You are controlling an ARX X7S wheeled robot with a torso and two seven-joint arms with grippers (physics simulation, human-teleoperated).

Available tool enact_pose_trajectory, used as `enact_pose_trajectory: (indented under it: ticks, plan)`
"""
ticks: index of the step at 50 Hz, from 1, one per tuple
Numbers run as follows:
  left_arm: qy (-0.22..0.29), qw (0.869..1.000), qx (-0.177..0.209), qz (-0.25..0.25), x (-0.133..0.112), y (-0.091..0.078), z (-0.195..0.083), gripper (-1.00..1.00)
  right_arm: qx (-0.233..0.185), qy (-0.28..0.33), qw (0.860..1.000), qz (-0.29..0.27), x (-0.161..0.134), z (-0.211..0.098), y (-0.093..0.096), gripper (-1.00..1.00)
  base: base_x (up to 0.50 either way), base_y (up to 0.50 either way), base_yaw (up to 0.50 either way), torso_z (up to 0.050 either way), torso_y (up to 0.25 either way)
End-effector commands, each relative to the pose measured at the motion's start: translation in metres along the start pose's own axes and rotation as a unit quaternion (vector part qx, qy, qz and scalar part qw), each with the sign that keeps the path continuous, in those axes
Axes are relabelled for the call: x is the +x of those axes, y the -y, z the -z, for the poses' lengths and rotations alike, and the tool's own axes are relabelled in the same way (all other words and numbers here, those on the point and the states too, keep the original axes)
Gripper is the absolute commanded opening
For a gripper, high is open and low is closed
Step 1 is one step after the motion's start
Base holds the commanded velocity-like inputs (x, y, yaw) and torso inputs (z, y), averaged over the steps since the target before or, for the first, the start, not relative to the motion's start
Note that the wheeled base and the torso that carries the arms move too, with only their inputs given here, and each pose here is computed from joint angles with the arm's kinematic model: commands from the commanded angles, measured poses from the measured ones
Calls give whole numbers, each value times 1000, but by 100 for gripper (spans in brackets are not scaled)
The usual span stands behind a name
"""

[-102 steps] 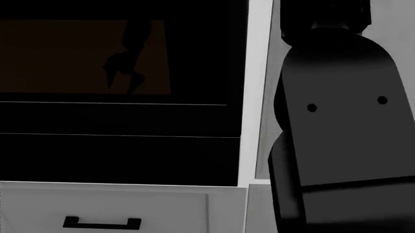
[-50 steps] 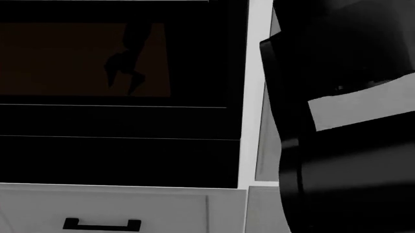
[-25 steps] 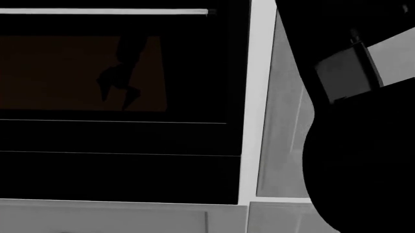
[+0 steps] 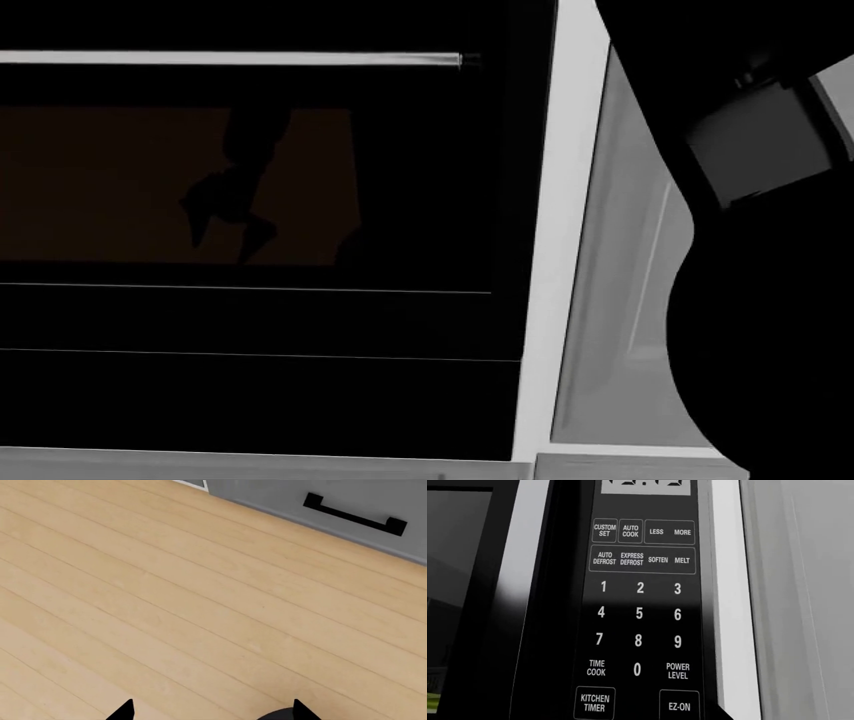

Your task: Press the stop button on the microwave

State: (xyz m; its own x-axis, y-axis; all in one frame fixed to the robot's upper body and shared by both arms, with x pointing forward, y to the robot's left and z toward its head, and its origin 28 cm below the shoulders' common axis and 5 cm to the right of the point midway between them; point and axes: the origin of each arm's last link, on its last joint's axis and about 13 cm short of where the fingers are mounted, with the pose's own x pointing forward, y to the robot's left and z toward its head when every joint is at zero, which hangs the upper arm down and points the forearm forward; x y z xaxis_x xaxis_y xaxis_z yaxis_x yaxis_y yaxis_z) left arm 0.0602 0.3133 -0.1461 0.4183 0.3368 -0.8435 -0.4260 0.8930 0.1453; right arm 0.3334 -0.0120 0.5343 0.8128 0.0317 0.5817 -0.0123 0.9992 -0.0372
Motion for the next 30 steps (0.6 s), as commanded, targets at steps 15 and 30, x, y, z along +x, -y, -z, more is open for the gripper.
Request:
enact_pose_trajectory:
  ticks: [15, 30]
  plan:
    - [-1, 1000, 0, 0, 0, 0, 1, 100, 18, 0, 1000, -1, 0, 0, 3, 100, 112, 0, 0, 50, 16]
    - [-1, 1000, 0, 0, 0, 0, 1, 100, 21, 25, 999, -4, -2, -29, -1, 100, 0, 0, 0, 50, 17]
